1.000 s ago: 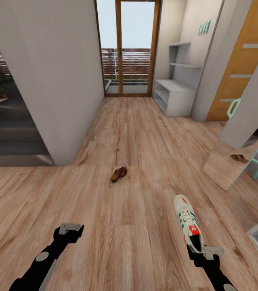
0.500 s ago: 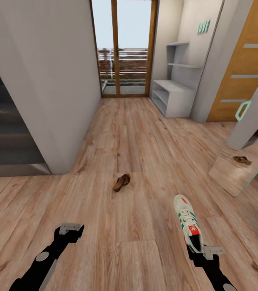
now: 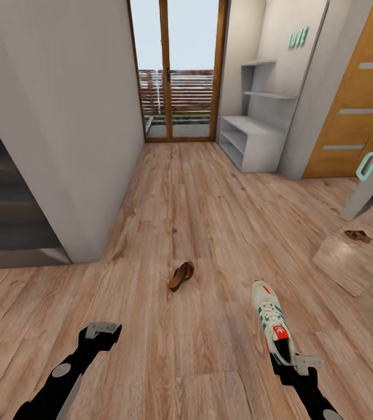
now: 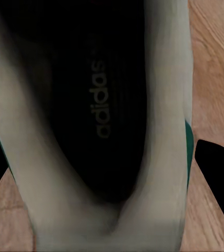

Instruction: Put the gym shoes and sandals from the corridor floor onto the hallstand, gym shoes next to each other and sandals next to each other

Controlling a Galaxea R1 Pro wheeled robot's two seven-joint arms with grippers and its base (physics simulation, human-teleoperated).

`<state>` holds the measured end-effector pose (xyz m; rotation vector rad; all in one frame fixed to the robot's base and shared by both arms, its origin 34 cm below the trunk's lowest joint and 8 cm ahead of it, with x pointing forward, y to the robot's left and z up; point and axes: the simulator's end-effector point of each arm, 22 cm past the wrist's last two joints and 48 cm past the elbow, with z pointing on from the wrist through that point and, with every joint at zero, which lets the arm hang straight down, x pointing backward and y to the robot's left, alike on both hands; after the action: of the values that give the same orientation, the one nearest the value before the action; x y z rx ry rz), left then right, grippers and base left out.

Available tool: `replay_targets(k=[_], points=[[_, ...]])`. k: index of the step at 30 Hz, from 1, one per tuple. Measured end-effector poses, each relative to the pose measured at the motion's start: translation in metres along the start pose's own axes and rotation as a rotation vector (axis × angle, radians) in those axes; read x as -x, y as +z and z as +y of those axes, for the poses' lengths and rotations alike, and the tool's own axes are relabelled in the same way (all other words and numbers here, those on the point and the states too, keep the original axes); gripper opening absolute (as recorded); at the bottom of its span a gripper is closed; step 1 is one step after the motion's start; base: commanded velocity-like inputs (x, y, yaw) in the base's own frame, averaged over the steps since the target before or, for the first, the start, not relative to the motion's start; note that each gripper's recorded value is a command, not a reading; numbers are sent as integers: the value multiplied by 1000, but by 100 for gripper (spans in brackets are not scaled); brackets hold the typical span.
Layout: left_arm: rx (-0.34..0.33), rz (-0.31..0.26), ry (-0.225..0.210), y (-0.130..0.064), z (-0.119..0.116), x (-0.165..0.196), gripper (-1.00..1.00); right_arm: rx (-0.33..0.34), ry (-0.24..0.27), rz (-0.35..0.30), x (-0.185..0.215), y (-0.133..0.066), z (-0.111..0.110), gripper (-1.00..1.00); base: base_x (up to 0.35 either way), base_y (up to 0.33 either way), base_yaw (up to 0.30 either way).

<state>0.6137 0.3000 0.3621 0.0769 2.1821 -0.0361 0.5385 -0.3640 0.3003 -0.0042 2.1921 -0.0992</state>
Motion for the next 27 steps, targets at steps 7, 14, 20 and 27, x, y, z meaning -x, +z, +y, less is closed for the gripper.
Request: replay_targets(k=[7,14,20,27], points=[[0,-2,-1,-1,0,1,100,0,0,-3,1,0,0,-100,53,-29,-271],[3,-6,-3,-1,2,3,100,0,0,-7,3,0,0,-100,3,-2,-285],[3,-10,-4,-2,2,5,100,-1,1,-10,5,0,0,-100,0,0,-286],[3,-14,-4,-2,2,7,100,-1,1,-14,7,0,-1,-100,3,0,-286]])
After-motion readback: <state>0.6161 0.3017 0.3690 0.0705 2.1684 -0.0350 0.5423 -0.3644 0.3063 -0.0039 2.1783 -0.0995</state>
